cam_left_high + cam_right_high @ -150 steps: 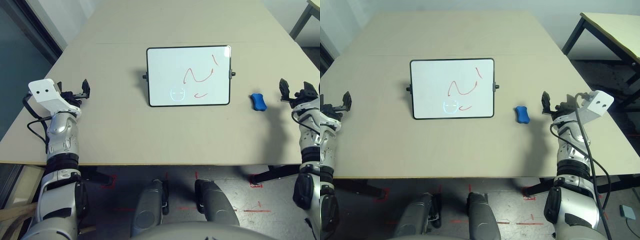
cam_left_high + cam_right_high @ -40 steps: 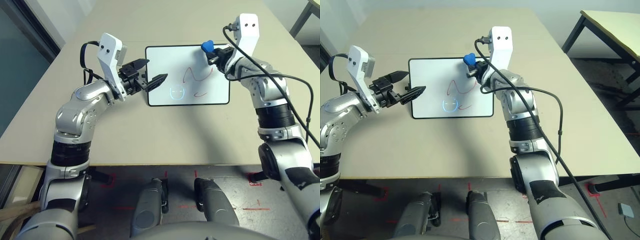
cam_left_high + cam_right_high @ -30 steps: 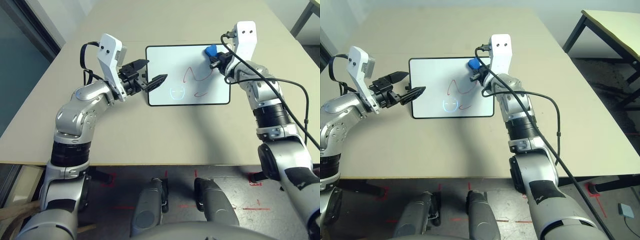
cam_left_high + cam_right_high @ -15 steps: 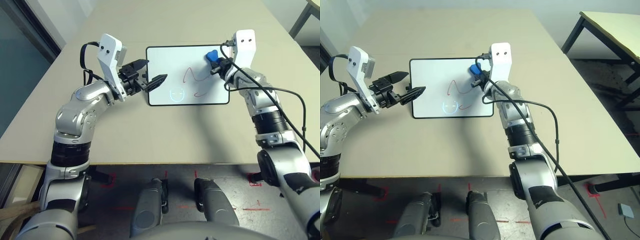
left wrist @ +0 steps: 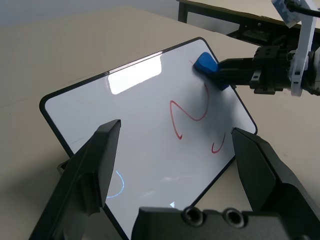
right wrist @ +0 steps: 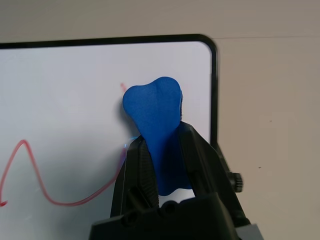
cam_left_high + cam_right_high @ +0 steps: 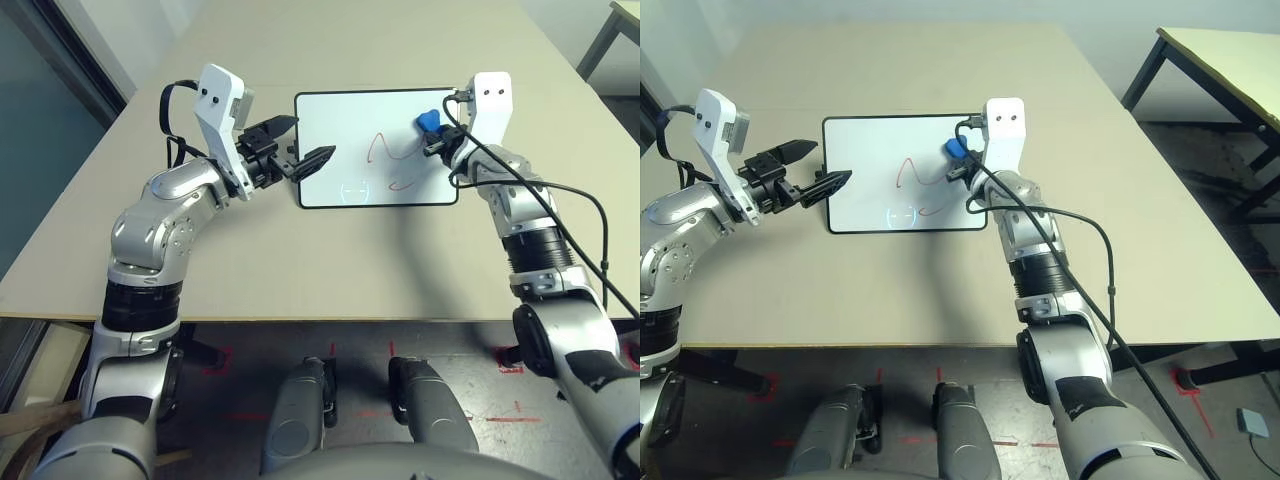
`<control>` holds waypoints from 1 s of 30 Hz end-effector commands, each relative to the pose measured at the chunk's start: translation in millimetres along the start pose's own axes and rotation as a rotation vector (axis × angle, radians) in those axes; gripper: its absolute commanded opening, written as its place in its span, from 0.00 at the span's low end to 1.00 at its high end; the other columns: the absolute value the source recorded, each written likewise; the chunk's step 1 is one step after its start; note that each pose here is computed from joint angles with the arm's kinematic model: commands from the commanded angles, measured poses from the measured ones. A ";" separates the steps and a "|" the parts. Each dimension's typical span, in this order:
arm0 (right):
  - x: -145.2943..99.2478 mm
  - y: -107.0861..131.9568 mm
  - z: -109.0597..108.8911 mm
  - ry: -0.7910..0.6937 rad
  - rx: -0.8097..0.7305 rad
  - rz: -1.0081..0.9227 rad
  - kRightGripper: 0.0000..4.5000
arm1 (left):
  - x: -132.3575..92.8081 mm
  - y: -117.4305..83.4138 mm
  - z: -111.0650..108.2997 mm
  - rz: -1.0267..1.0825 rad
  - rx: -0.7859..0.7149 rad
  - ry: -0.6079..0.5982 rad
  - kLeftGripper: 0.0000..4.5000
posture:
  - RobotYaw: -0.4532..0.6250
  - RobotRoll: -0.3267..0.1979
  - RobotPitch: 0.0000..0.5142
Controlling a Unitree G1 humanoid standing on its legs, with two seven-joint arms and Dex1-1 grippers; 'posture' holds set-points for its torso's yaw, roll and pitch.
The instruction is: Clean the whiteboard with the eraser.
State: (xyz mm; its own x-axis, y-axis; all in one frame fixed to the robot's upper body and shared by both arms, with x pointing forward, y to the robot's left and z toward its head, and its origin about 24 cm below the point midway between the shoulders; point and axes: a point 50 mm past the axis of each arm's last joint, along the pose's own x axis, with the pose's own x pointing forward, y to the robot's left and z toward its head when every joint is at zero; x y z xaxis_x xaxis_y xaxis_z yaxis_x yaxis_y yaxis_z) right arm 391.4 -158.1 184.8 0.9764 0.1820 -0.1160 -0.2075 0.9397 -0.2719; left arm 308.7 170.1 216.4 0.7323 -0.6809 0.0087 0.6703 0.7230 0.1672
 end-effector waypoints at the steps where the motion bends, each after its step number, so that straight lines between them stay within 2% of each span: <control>1: 3.4 0.8 0.1 0.003 0.012 -0.006 0.19 | 2.4 -1.3 0.6 -0.002 0.004 0.008 1.00 | 0.45 0.62 0.29; 13: 7.8 50.2 6.6 -0.013 0.034 0.178 0.19 | 3.9 -3.0 1.4 -0.003 0.002 0.002 1.00 | 0.45 0.62 0.29; 20: 4.1 67.5 0.5 0.008 0.032 0.235 0.19 | 4.1 -2.9 1.8 0.000 0.002 -0.001 1.00 | 0.45 0.62 0.28; 23: 3.3 65.6 -1.7 0.015 0.025 0.228 0.19 | 4.4 -3.0 2.0 0.000 0.003 -0.002 1.00 | 0.45 0.62 0.28; 30: 6.7 24.6 6.7 -0.009 0.023 0.074 0.19 | 6.0 -3.0 1.2 -0.005 0.002 -0.001 1.00 | 0.45 0.62 0.27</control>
State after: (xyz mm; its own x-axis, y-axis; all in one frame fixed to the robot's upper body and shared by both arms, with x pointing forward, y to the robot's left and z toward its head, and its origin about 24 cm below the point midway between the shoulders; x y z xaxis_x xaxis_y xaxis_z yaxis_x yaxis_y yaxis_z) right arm 390.4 -121.5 188.3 0.9472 0.3020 -0.1079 -0.3198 0.9145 -0.2479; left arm 309.8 166.8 218.9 0.7336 -0.6792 0.0230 0.6674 0.7265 0.1634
